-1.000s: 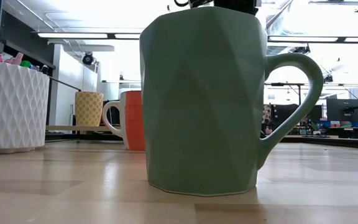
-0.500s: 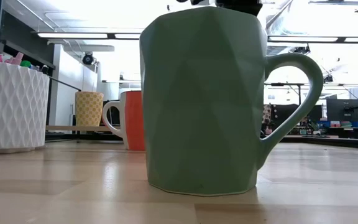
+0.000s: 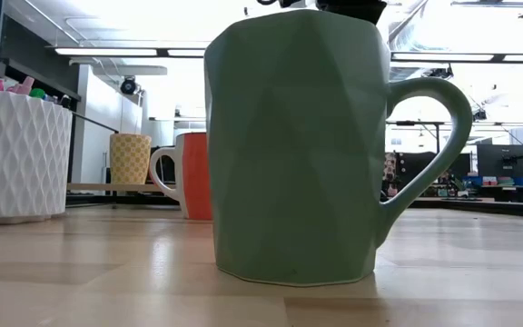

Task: Place coffee mugs
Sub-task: Put the blue patterned mug on the shelf

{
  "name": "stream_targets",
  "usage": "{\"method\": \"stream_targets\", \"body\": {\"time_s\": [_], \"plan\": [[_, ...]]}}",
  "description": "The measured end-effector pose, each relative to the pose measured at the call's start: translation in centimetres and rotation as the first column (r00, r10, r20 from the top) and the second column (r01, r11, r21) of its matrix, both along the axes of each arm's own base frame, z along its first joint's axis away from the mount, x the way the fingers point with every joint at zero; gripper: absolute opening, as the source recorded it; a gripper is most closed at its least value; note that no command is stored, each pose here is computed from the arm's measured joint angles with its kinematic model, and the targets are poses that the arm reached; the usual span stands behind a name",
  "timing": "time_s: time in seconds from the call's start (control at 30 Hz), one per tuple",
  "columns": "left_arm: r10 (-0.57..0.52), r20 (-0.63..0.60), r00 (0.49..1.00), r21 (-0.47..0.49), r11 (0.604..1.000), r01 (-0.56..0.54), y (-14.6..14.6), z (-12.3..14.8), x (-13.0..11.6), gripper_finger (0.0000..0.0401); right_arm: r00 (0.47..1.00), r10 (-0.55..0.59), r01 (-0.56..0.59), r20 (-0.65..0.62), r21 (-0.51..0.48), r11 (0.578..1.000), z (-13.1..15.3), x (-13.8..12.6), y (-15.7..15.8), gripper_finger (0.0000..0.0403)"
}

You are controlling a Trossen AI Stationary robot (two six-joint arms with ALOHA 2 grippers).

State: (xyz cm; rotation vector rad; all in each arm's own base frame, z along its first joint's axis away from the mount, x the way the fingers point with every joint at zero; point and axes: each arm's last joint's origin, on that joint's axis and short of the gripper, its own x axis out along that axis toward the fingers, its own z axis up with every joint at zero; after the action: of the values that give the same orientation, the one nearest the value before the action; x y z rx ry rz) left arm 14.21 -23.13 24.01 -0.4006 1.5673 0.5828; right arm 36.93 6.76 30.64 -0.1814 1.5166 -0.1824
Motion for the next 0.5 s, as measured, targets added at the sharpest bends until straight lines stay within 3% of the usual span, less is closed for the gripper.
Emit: {"method": "stream_targets", "body": {"time_s": [0.5], "plan": [[-0.034, -0.048, 0.998, 0.075, 0.997, 0.037, -0.9, -2.3, 0.7, 0.0122, 1.000, -0.026, 0.026, 0.017, 0.005, 1.000, 0.0, 0.1, 0.0, 0.0103]]}}
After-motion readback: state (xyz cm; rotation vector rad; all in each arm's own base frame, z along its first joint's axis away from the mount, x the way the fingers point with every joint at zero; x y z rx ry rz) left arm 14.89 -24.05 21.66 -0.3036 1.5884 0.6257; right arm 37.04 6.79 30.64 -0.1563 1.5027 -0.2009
